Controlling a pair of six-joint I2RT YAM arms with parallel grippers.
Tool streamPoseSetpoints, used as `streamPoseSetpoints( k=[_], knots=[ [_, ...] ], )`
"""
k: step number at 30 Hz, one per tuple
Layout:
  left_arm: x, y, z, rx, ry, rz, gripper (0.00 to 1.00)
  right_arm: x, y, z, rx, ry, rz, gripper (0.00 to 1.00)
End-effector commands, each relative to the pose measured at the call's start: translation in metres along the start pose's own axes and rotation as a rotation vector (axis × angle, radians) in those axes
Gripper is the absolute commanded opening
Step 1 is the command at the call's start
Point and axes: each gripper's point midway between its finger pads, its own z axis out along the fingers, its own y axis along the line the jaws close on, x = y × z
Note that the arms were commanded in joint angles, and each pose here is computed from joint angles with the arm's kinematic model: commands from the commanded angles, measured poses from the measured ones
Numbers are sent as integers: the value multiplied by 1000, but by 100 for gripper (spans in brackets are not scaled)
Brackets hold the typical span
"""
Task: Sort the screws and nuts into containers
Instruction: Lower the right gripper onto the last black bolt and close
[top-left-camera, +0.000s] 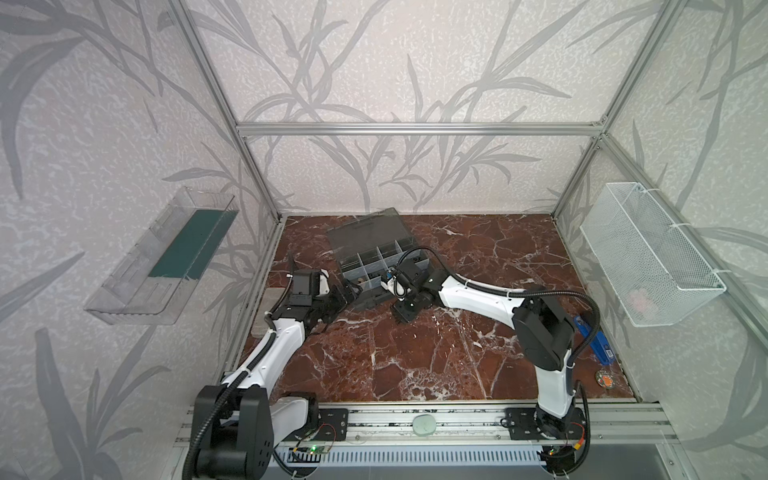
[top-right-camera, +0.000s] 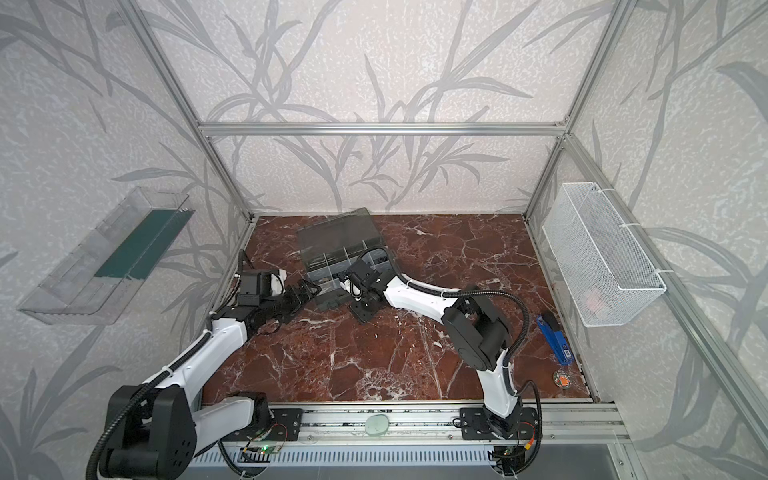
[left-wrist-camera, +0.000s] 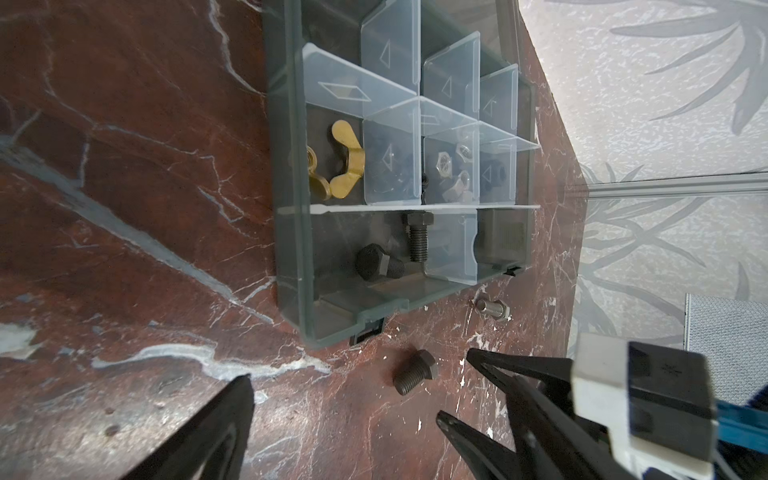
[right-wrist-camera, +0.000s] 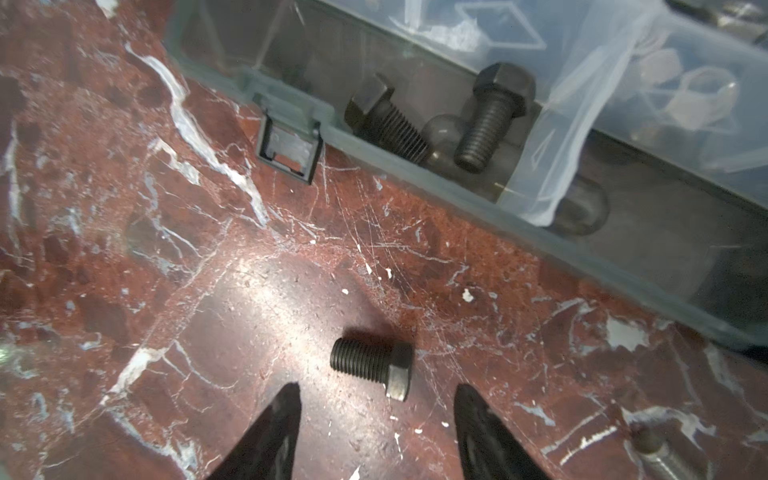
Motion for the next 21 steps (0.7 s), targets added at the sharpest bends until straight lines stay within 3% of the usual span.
streamPoseSetpoints(
  k=[1, 21],
  knots=[
    [2, 4, -1, -4, 1, -5, 93, 5, -6, 8, 39, 34, 5, 63],
    [3, 7, 1, -17, 8, -7, 93, 14, 5, 29, -1, 64, 59, 65]
  ],
)
